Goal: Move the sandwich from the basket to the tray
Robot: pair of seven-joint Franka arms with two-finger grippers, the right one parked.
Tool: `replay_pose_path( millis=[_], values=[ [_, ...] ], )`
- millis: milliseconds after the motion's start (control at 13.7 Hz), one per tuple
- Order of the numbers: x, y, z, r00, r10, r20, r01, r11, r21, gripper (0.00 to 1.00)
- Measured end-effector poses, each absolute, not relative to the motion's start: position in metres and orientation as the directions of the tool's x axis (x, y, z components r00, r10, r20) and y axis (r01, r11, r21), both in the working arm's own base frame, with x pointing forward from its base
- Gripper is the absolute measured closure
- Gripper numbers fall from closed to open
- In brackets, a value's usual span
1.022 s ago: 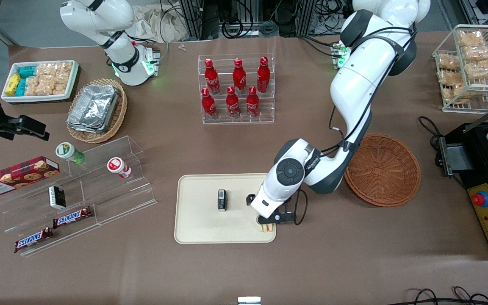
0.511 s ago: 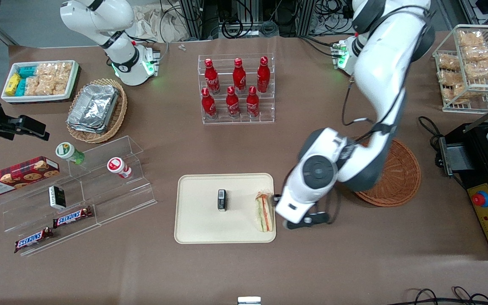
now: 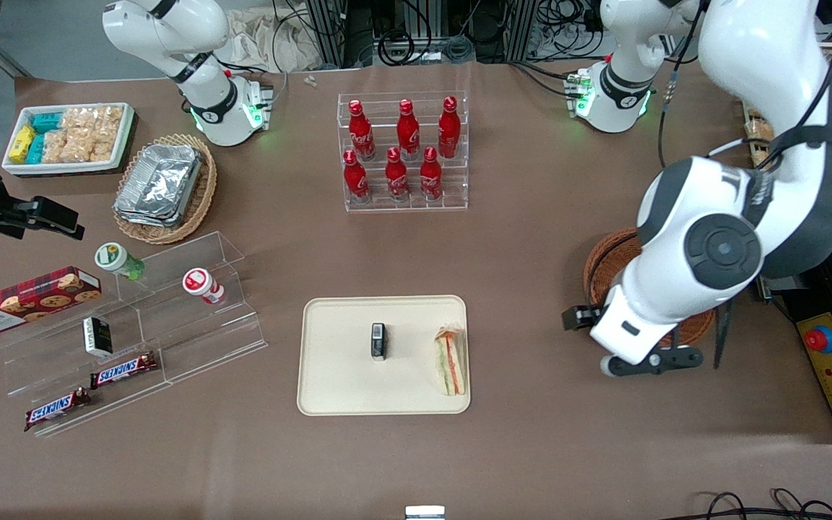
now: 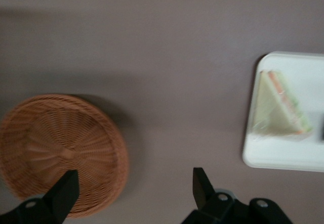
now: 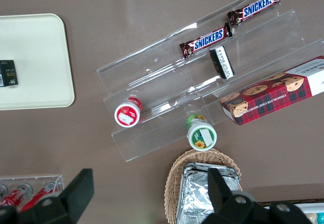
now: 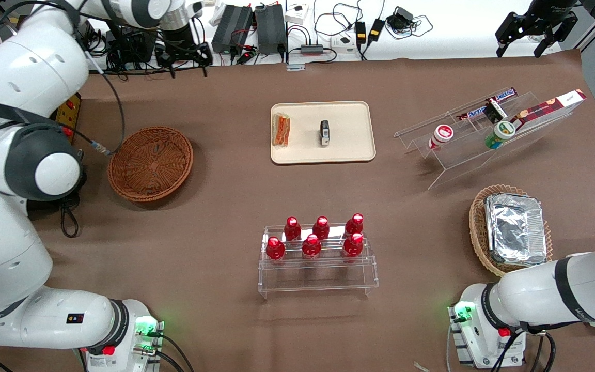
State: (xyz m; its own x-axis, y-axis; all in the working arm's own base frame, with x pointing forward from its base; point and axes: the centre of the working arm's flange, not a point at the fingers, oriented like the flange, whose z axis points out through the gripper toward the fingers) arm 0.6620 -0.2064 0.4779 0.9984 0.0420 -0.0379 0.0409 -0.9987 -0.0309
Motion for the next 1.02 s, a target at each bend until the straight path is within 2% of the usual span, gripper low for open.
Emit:
replay_pose_path(
  millis=[292,584,1022],
  values=[
    [0.625,-0.117,0.497,0.997,-0.074,-0.028,-0.074,-0.997,0.014,0.0],
    [0.587,-0.032,0.511,0.995,-0.089,-0.035,-0.089,-0.996,0.017,0.0],
    [0.595,-0.033,0.523,0.992,-0.122,-0.015,-0.122,-0.992,-0.036,0.0]
  ],
)
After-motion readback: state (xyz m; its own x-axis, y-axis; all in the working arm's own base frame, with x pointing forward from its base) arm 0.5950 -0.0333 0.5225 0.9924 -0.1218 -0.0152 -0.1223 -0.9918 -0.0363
